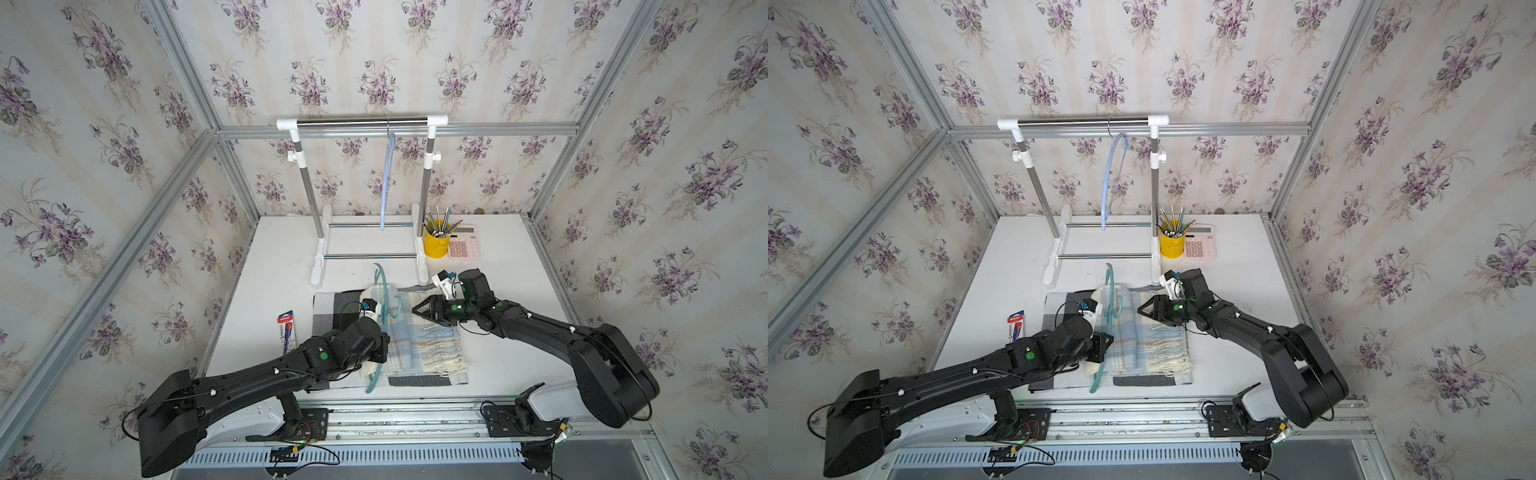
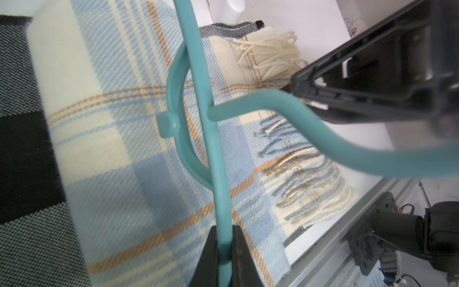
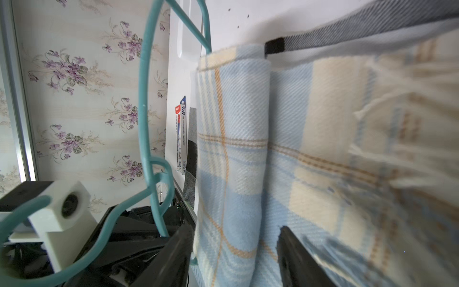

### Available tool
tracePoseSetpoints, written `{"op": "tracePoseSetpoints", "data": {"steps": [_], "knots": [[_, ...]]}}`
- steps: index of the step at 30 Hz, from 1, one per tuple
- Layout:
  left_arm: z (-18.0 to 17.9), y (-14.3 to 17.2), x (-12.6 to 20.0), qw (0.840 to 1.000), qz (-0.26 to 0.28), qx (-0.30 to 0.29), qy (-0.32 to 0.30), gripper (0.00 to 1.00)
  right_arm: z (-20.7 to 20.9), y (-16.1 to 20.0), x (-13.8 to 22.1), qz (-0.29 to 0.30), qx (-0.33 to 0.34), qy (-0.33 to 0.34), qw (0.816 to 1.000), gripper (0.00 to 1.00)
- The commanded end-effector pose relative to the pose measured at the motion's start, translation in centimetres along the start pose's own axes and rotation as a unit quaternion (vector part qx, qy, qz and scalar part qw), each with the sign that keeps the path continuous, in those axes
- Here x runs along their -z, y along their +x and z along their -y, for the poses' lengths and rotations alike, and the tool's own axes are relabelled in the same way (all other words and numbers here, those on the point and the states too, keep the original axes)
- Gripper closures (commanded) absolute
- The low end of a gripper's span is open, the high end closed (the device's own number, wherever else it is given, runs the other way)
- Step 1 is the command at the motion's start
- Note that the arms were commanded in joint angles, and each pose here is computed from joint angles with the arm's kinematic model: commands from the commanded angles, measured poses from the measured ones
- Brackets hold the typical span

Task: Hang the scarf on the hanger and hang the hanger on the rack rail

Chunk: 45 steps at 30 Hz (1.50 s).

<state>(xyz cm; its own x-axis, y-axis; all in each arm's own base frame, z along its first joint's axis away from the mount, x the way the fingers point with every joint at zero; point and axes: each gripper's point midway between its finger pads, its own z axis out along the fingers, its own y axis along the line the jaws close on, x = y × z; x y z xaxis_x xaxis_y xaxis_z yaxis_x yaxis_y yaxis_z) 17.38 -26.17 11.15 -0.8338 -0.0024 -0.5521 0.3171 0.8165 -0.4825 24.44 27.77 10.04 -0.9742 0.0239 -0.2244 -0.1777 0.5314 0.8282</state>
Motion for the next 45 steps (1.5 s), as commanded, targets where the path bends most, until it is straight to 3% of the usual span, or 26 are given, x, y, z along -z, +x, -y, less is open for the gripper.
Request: {"op": "tracePoseSetpoints", "data": {"steps": [1, 15, 21, 26, 33, 40, 45], "knots": [[1.0, -0.9, 0.3, 0.999, 0.015, 0.015, 0.03, 1.0, -2.4, 1.0, -1.8, -0.029, 0.022, -0.056, 0.998, 0.4], [0.3, -0.8, 0.5, 0.999, 0.017, 0.026, 0.022, 1.0, 0.1, 2.6, -4.7, -0.055, 0.016, 0.0, 0.998, 0.42], [0.2, -0.7, 0.6, 0.999, 0.015, 0.027, 0.021, 1.0, 2.3, 1.5, -4.4, -0.021, 0.027, 0.072, 0.997, 0.41], [0.2, -0.7, 0.6, 0.999, 0.013, 0.026, 0.02, 1.0, 1.3, 2.1, -5.2, -0.041, 0.029, 0.045, 0.998, 0.43], [0.1, -0.6, 0.6, 0.999, 0.01, 0.028, 0.017, 1.0, -0.3, 3.3, -5.9, -0.074, 0.017, -0.013, 0.997, 0.63], [-0.3, -0.9, 1.3, 0.999, 0.011, 0.045, 0.0, 1.0, -2.4, 2.9, -5.2, -0.073, 0.026, -0.047, 0.996, 0.99], [1.8, -2.8, 3.9, 0.995, 0.038, 0.078, 0.048, 1.0, -4.4, 2.1, -1.5, -0.05, 0.061, -0.044, 0.996, 1.0]]}}
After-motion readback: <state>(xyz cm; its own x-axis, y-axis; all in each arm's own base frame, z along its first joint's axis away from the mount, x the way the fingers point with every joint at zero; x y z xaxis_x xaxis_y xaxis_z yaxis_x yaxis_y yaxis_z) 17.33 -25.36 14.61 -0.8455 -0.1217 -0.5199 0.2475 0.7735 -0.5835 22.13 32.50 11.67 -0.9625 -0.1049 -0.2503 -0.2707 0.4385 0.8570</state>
